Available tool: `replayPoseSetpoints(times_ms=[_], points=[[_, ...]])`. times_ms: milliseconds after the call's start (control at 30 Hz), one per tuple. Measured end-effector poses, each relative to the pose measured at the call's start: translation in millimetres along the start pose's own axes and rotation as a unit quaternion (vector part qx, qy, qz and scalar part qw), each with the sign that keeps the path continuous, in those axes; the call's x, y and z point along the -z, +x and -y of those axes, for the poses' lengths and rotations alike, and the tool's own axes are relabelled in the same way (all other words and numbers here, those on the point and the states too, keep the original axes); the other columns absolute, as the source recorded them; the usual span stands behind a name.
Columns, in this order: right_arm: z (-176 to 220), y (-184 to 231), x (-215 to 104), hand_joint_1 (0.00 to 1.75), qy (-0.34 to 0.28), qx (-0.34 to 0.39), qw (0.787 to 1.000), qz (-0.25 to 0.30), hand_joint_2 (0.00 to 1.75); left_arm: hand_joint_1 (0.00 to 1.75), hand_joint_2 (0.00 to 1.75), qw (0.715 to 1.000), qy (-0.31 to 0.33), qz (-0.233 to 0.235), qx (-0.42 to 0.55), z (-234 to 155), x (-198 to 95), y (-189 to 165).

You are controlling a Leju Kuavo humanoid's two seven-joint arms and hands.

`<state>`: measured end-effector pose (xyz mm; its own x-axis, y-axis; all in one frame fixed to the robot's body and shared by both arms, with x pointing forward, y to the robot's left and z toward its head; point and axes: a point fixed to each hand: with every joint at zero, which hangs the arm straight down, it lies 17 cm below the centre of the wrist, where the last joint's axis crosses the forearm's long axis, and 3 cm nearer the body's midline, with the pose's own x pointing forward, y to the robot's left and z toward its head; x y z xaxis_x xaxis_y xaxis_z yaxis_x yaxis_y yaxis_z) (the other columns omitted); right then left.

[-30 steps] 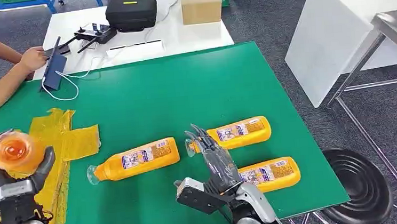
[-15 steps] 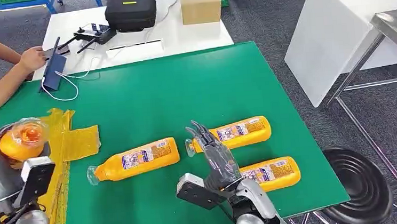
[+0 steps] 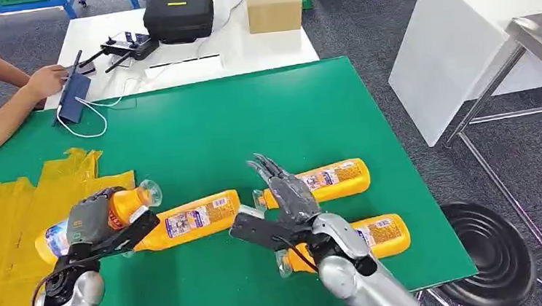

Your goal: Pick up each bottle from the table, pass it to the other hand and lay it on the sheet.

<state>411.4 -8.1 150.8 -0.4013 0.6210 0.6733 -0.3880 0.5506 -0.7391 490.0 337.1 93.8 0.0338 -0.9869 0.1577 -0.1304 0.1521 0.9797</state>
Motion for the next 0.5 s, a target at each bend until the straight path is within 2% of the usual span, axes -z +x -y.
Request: replayPoseSetpoints(times_ms=[267, 300, 333, 367, 500], points=[[-5.8, 10.6, 33.7, 0.0, 0.04, -0.046, 0.998, -0.003, 1.75, 1.75, 1.75, 0.999, -0.049, 0.012, -0.005, 27.0, 12.6, 7.0], [-8.1, 9.8, 36.3, 0.0, 0.045, -0.05, 0.998, -0.005, 1.75, 0.03, 1.75, 0.999, -0.052, 0.012, -0.005, 28.8, 13.3, 6.5], [-9.1, 10.3, 38.2, 0.0, 0.048, -0.052, 0.997, -0.005, 1.75, 0.0, 1.75, 0.999, -0.053, 0.011, -0.005, 29.1, 14.3, 6.1], [-12.4, 9.8, 39.9, 0.0, 0.052, -0.054, 0.997, -0.007, 1.75, 0.0, 0.0, 0.998, -0.056, 0.01, -0.004, 30.6, 14.9, 5.6], [-22.4, 7.2, 45.4, 0.0, 0.068, -0.057, 0.996, -0.015, 1.75, 0.0, 0.0, 0.996, -0.087, 0.002, -0.007, 46.4, 12.0, 1.2]])
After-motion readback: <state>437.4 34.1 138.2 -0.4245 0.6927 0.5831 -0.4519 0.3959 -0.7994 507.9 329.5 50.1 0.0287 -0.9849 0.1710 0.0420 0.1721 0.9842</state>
